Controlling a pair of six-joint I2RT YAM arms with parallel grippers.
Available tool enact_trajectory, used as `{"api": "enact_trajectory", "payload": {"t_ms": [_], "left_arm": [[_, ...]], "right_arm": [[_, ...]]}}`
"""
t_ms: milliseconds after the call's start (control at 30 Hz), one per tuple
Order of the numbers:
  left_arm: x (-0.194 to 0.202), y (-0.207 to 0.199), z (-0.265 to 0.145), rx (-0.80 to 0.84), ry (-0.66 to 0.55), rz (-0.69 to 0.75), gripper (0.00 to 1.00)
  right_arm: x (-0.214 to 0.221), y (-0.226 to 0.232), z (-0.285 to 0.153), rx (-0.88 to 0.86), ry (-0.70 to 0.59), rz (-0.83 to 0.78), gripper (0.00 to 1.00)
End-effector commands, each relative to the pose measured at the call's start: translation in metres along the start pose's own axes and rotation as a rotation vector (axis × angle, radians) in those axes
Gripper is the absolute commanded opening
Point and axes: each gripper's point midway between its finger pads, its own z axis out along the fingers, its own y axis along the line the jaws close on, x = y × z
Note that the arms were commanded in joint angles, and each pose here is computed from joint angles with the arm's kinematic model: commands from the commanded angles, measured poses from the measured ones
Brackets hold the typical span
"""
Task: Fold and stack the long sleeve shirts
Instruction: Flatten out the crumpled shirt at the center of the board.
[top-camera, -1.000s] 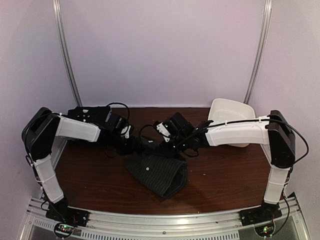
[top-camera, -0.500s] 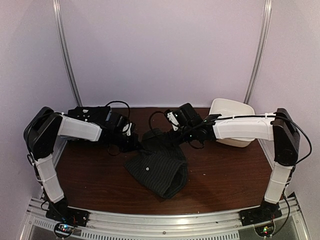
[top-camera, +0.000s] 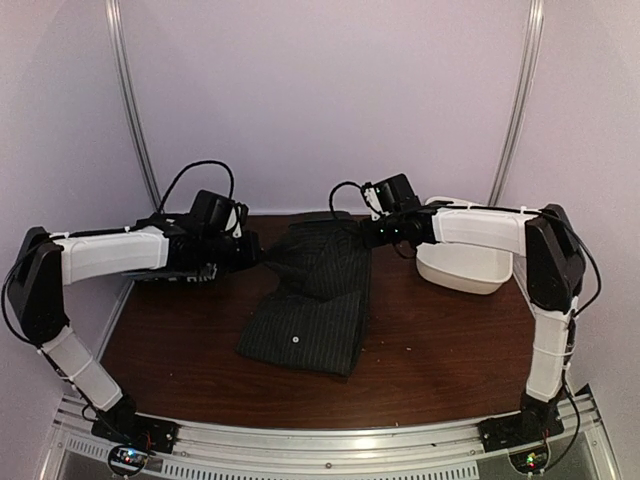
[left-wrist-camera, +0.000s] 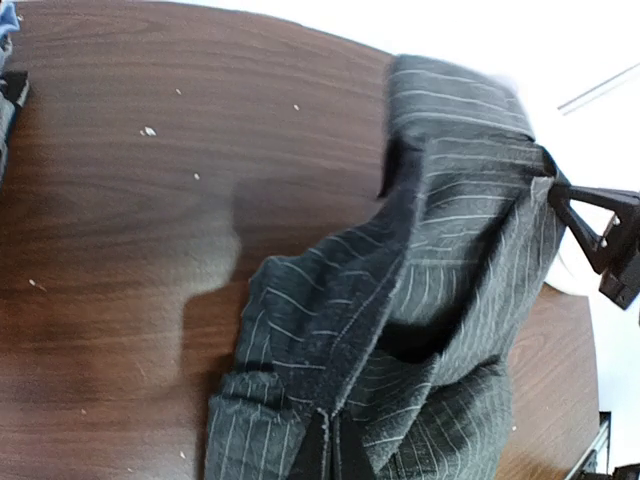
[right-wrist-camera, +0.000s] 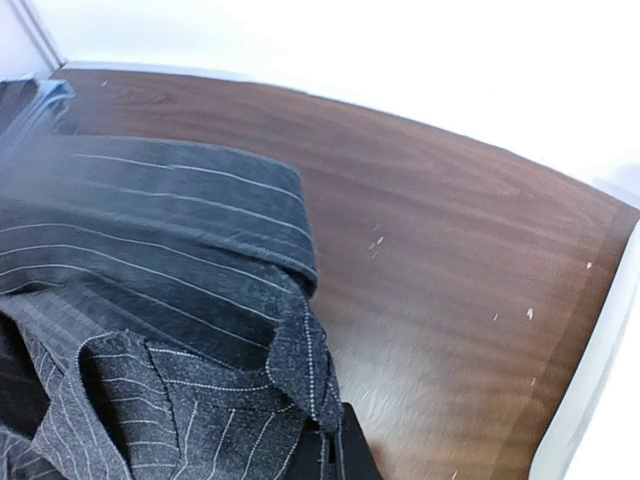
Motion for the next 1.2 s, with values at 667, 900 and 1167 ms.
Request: {"api": "enact_trajectory", "payload": {"t_ms": [667,900,1167], "left_arm": [[-0.011,0.051,0.053,-0.025,0.142,-0.005,0.58],[0.051,0.047,0.043,0.027,0.224,-0.021,0.59],[0.084,0.048,0.048,0.016,0.273,-0.022,0.60]], "right_arm": [[0.007,0.028,0.012,-0.190,0.140,0.029,0.57],[0.068,0.050,-0.020,-0.342,0.191,0.162,0.65],[0.108,0.059,-0.016,-0.414,0.232,0.260,0.67]]}}
